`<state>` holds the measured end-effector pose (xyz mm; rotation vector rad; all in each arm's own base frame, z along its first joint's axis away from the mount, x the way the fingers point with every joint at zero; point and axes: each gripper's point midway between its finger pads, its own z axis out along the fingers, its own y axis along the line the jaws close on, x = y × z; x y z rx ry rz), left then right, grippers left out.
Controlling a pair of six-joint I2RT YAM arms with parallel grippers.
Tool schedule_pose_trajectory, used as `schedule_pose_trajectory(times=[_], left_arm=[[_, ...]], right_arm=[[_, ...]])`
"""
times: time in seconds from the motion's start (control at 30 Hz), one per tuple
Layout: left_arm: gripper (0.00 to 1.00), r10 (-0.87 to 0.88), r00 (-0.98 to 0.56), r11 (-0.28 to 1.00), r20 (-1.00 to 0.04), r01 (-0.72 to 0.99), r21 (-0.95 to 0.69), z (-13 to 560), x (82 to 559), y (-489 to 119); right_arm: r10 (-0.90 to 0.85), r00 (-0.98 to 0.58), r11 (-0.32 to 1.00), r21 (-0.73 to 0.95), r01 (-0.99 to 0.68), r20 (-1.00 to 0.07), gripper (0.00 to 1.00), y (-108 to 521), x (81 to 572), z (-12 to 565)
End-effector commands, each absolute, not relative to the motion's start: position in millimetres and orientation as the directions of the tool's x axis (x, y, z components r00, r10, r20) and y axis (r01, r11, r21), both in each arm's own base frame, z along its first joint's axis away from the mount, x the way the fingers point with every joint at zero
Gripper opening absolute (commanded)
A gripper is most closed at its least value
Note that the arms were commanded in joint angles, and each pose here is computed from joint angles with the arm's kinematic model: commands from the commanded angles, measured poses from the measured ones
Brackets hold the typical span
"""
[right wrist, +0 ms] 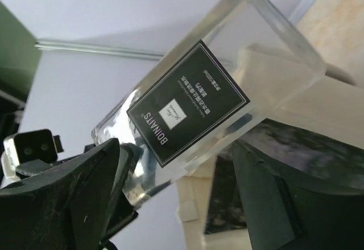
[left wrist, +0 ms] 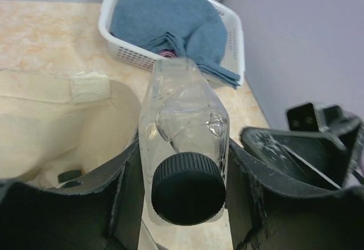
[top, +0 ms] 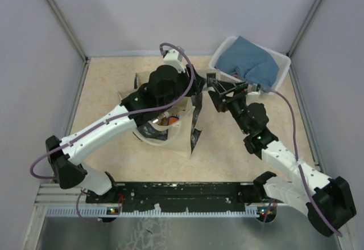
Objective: Take the personal care products out of the canvas bag
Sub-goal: Place the care product at the center of the board.
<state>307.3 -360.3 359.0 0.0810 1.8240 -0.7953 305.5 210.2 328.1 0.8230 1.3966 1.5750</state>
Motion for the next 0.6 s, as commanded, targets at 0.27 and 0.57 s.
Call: schedule_pose_trajectory(times=[0.27, 0.57], left_arm=[[0.0, -0.392, -0.283, 0.759, -0.875, 0.438, -0.482, 420, 324, -355], [0.0, -0.387, -0.318, 0.707, -0.865, 0.5, -0.5, 451, 327, -386]], right_arm=[[0.774, -0.106, 0.623, 0.78, -0.049, -0.625, 0.77, 126, 300, 300], [0.345, -0.125, 0.926, 0.359, -0.115, -0.93, 0.87, 124, 277, 295]])
